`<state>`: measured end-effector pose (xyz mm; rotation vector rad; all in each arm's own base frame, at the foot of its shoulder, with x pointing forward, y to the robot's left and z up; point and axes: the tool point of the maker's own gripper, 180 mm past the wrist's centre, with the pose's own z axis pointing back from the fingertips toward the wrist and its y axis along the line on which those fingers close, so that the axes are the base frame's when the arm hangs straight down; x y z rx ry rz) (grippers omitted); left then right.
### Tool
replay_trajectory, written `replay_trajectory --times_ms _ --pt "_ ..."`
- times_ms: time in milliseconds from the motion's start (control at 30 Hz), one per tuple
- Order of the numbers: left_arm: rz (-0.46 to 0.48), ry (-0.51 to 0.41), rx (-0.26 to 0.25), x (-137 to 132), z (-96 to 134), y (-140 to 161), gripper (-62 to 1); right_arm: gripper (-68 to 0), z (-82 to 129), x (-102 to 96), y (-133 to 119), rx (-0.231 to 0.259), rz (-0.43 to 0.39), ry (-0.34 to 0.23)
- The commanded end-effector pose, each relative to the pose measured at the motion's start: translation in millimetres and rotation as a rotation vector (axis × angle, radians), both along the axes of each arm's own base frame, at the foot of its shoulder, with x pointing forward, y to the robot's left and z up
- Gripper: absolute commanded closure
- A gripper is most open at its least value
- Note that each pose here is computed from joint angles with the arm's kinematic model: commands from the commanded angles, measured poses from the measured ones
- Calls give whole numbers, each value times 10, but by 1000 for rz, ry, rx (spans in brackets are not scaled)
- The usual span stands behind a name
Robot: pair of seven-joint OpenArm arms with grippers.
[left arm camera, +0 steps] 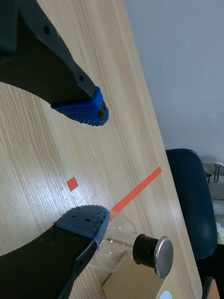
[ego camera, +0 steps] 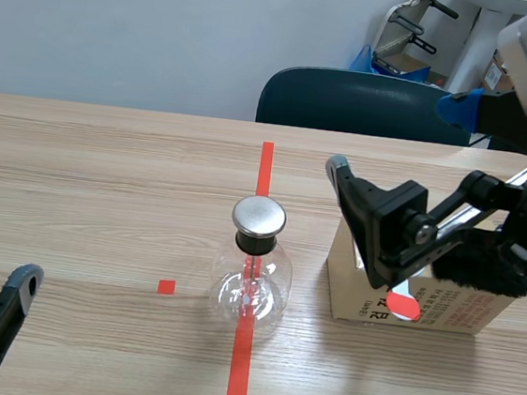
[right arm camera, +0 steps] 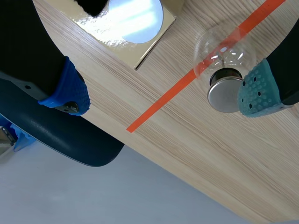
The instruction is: Do the electroscope experiment
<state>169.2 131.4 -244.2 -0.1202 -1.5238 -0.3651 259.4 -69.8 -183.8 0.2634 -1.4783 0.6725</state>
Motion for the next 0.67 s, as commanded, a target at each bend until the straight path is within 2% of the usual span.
replay_trajectory --times_ms 0,633 --pt "-1 -11 -6 -11 30 -8 -386 -679 45 6 -7 6 1 -17" --pt "-16 -13 -5 -28 25 -66 -386 -679 38 7 -9 4 0 -14"
